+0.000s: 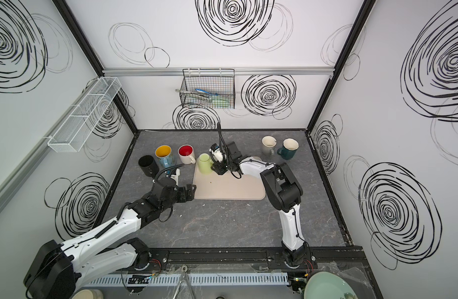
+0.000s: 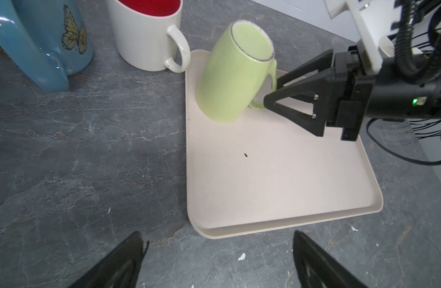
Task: Turn the mug right side up
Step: Move the mug to the tray.
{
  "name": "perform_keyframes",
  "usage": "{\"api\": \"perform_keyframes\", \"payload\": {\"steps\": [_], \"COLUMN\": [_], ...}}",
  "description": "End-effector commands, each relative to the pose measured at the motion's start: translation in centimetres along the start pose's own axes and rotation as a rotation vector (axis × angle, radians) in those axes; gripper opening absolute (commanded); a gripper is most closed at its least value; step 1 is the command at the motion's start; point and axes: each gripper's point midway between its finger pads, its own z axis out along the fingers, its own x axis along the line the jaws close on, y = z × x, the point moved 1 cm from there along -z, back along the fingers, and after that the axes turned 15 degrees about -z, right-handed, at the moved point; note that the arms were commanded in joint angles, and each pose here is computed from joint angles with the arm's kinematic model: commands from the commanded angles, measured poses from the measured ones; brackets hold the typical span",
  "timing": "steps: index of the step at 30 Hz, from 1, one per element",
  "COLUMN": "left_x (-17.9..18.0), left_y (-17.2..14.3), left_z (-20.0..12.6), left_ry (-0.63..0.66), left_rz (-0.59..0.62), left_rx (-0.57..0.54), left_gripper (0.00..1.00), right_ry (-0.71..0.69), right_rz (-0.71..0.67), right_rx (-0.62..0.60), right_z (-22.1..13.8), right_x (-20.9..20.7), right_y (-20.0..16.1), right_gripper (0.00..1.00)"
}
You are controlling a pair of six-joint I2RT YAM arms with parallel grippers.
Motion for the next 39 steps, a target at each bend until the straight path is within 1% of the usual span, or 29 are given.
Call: {"api": "perform_keyframes", "payload": {"steps": [1, 4, 13, 15, 21, 25, 33, 39], "left_x": [-1.5, -1.5, -1.1, -1.1, -1.2, -1.2, -1.5, -1.8], "left_y": [1.7, 1.9, 1.7, 1.8, 1.9, 1.8, 2.0, 2.0], "left_z": [-0.6, -0.8, -0.9, -0.9, -0.9, -0.8, -0.8, -0.9], "left_ry": [-0.048, -0.049, -0.042, -0.044, -0.046, -0.049, -0.065, -0.081], "left_rz": [-0.006, -0.006, -0.009, -0.010, -0.012, -0.013, -0.015, -0.018], "left_rx": [-0.046, -0.056, -0.052, -0.053, -0.052, -0.047, -0.050, -0.047], "left_gripper": [0.96, 0.96, 0.96, 0.96, 0.96, 0.96, 0.96, 0.96], "right_ry": [0.012, -0.004, -0.057, -0.065, -0.029, -0.060, -0.080, -0.076], "right_rz": [-0.051, -0.049, -0.027, -0.021, 0.007, 0.000, 0.037, 0.116], "right_rx": [-0.035, -0.020, 0.024, 0.028, 0.009, 0.026, 0.032, -0.003], "right_z": [-0.5, -0.2, 0.9, 0.9, 0.4, -0.3, -2.6, -4.7], "right_x": [0.5, 0.4, 0.4, 0.7, 1.9, 2.6, 4.1, 5.6], "right_y": [1.4, 1.1, 0.1, 0.1, 0.6, 0.2, -0.8, -0.9], "right_gripper": [0.43, 0.37, 0.26, 0.22, 0.20, 0.19, 0.18, 0.17]}}
